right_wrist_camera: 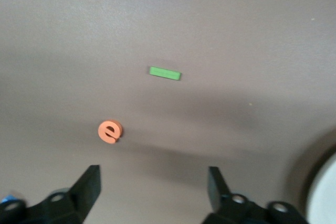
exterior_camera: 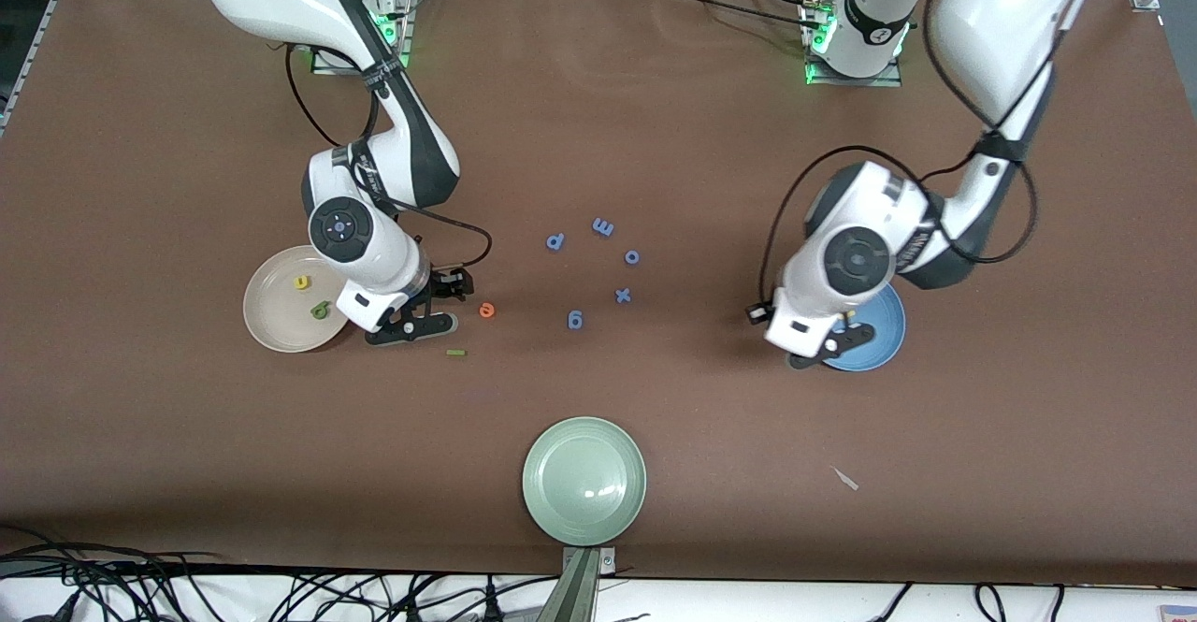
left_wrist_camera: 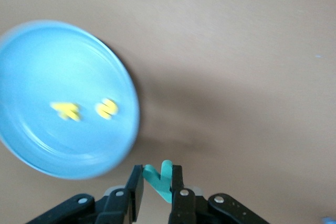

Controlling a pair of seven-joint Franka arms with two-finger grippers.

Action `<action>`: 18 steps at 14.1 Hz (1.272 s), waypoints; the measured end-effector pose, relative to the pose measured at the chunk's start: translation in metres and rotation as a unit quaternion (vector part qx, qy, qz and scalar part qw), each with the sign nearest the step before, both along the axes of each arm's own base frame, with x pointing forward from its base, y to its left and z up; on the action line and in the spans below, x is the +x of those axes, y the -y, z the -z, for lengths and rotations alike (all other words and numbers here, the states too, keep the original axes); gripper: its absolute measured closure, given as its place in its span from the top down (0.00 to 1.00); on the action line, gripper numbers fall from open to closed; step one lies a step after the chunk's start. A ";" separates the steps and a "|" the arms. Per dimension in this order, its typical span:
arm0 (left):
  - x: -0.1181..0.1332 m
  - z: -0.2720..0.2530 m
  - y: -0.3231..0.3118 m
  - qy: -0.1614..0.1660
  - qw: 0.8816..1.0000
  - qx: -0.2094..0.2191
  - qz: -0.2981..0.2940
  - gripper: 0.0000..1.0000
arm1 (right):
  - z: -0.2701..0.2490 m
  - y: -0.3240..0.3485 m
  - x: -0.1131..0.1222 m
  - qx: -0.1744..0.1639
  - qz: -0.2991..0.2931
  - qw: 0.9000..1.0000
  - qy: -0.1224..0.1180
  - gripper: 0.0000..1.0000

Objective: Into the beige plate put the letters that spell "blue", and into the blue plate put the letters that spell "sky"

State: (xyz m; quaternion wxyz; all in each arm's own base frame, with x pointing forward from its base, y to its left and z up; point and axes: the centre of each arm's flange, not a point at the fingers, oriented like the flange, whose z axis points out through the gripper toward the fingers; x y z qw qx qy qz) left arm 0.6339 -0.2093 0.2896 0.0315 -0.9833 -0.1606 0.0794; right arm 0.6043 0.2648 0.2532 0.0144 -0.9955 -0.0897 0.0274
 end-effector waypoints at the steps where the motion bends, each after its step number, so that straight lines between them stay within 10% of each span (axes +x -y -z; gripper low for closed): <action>1: 0.004 0.001 -0.018 -0.007 1.000 -0.003 0.019 0.26 | 0.006 -0.008 0.000 0.000 0.006 1.000 -0.001 1.00; 11: -0.007 0.058 -0.059 -0.067 0.990 -0.019 0.122 0.30 | 0.059 -0.059 -0.008 -0.005 0.014 1.000 0.010 0.93; 18: 0.002 0.040 -0.055 -0.048 0.990 -0.024 0.131 0.92 | 0.067 -0.067 -0.014 -0.009 0.019 1.000 0.006 0.67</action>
